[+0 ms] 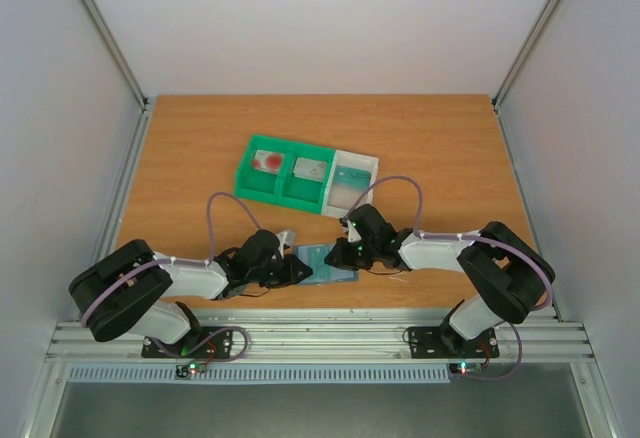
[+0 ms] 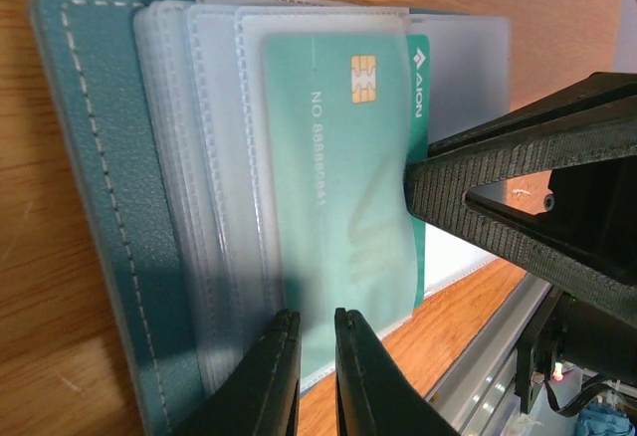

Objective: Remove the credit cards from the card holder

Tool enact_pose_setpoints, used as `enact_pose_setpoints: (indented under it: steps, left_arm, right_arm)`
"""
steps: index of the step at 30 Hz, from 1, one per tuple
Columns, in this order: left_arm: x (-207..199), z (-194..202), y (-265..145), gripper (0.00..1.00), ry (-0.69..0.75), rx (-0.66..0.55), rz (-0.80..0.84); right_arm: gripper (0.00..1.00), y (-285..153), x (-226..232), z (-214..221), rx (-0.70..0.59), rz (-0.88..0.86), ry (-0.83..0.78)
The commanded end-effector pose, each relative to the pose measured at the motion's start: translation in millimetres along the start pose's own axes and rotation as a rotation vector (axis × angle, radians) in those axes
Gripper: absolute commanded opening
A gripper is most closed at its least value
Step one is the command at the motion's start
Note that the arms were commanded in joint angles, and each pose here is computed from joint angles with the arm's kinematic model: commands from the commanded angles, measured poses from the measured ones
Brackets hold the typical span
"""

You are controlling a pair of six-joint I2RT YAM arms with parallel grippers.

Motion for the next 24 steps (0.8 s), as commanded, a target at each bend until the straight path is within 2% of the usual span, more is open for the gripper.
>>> enact_pose_setpoints:
  steps: [1, 5, 12, 24]
  left_arm:
    - [22, 2, 0, 0.12, -0.013, -0.021, -0.076]
    - [21, 2, 0, 0.12, -0.012, -0.023, -0.076]
    - [21, 1, -1, 0.12, -0.029, -0.031, -0.077]
    - [25, 1, -6, 0.12, -0.024, -0.05, -0.107]
  right_arm:
    - [0.11, -3, -4, 6, 0.001, 0.006, -0.009]
    - [0.01, -7, -5, 6, -0.019, 0.013, -0.016]
    - [0.01, -4, -10, 6, -0.017, 0.002, 0.01]
    - [0.01, -22, -17, 6, -0.045, 0.036, 0.022]
Point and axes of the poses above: each gripper's point midway between its finger pads, its own y axis out along the fingers, its own x axis along the line the jaws close on, z = x × y, the point moved 5 cm from there along -y, back along the fingers, and after that the axes turned 11 degrees about -y, right-handed, at the moved point
